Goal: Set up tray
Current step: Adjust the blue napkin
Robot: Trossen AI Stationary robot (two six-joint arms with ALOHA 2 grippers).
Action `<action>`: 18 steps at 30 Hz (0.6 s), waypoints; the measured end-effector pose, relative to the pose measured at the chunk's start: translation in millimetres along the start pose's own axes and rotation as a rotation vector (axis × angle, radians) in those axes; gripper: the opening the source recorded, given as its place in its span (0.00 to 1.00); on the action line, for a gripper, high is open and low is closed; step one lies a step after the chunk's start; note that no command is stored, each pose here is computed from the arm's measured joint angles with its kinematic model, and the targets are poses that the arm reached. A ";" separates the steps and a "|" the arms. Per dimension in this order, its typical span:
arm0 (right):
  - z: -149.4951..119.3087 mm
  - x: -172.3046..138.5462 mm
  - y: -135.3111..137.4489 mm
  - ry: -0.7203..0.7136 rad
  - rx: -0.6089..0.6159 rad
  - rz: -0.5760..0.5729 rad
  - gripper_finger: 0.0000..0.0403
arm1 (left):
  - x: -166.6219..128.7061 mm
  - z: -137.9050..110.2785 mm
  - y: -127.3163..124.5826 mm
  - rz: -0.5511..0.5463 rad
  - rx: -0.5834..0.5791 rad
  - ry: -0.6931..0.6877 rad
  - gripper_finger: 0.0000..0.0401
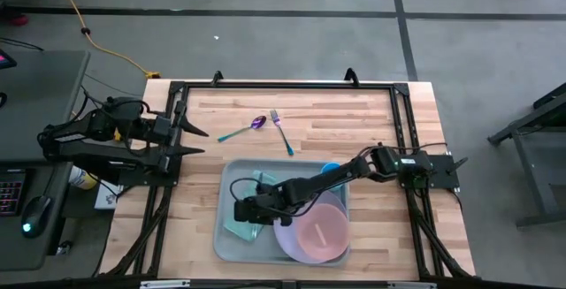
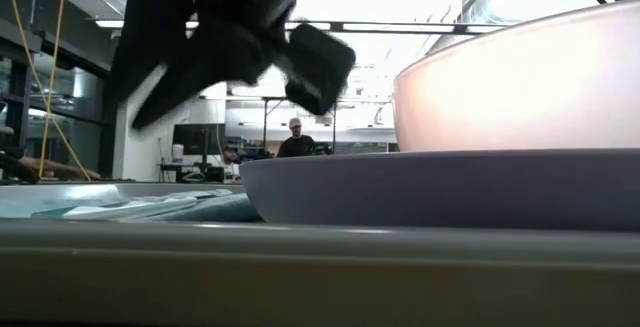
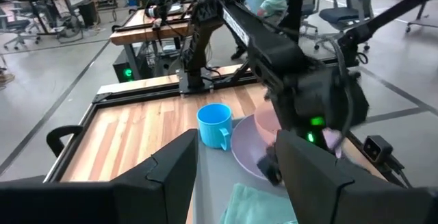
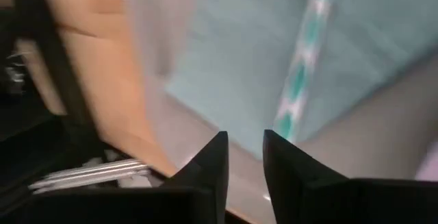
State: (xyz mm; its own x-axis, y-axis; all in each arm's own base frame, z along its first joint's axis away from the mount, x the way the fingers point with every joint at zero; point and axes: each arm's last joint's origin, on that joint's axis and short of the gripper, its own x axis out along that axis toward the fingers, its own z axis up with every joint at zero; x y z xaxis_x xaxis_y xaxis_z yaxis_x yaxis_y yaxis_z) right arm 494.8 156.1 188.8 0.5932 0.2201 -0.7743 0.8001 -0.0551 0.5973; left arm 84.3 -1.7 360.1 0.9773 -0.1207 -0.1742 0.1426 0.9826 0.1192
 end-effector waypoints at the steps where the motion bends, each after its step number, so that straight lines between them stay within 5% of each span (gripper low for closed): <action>1: -0.6 -6.6 4.0 -0.020 -0.019 0.025 0.15 | -0.1 0.1 -0.1 -0.004 0.000 -0.001 0.57; 11: -5.3 -88.4 38.0 -0.284 -0.295 0.217 0.01 | -0.1 -3.7 -1.0 -0.021 -0.011 0.037 0.57; 18: -12.0 -136.9 48.3 -0.478 -0.505 0.269 0.00 | 6.4 -29.5 -3.8 -0.054 -0.114 0.342 0.57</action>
State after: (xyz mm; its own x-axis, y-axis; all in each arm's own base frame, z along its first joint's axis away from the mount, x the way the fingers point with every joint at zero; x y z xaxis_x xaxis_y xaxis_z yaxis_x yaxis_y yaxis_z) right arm 451.1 135.0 326.2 0.8287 -0.1915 -0.5258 0.5523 0.4318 0.7131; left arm 85.4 -2.0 329.7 0.8568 -0.1379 -0.4968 0.1556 0.9878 -0.0058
